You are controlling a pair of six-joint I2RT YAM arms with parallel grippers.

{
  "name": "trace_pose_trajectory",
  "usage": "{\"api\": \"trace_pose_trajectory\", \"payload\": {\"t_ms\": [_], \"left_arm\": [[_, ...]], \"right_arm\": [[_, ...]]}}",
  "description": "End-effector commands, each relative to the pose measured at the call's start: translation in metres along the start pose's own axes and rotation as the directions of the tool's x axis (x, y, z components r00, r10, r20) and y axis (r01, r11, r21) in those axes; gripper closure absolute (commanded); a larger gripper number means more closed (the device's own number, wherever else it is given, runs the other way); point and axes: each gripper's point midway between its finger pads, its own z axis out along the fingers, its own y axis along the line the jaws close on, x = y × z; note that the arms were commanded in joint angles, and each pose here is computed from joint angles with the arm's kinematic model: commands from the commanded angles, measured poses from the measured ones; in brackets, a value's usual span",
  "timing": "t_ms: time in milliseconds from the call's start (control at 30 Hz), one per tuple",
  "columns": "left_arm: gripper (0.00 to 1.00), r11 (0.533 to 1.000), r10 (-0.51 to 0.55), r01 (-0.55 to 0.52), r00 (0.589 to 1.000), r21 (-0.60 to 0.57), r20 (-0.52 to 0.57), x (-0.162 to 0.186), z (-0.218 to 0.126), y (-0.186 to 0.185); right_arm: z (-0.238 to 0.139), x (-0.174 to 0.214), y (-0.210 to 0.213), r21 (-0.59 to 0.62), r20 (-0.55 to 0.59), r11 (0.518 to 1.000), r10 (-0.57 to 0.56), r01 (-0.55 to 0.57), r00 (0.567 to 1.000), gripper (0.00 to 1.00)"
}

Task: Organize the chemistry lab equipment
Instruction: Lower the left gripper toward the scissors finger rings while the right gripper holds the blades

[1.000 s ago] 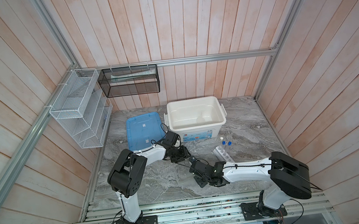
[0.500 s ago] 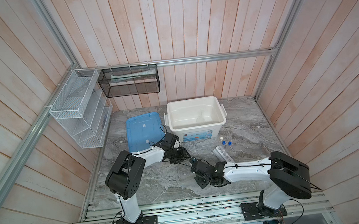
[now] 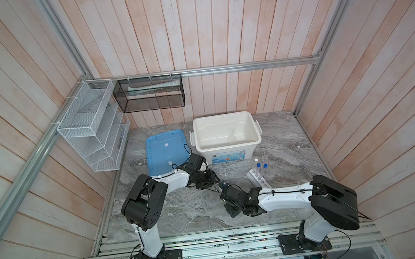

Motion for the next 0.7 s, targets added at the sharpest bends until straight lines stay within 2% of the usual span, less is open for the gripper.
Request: {"api": "trace_pose_trajectory", "payload": {"t_ms": [0,300,667], "left_arm": [[0.44,0.995,-0.048,0.039,0.995,-0.097,-0.088,0.025,0.011,0.029],[0.44,0.987,-0.015,0.004,0.998,-0.159,-0.064,0.015,-0.004,0.041],[0.44,0.990,-0.021,0.006,0.994,-0.139,-0.104,0.026,0.008,0.040]], "right_arm": [[-0.003,0.009,-0.016,0.090,-0.037,0.996,-0.019,0.022,0.999,1.00],[-0.014,-0.004,-0.018,0.124,-0.009,0.992,-0.037,0.037,0.999,1.00],[-0.020,-0.014,-0.012,0.122,0.012,0.991,-0.060,0.058,0.998,1.00]]}}
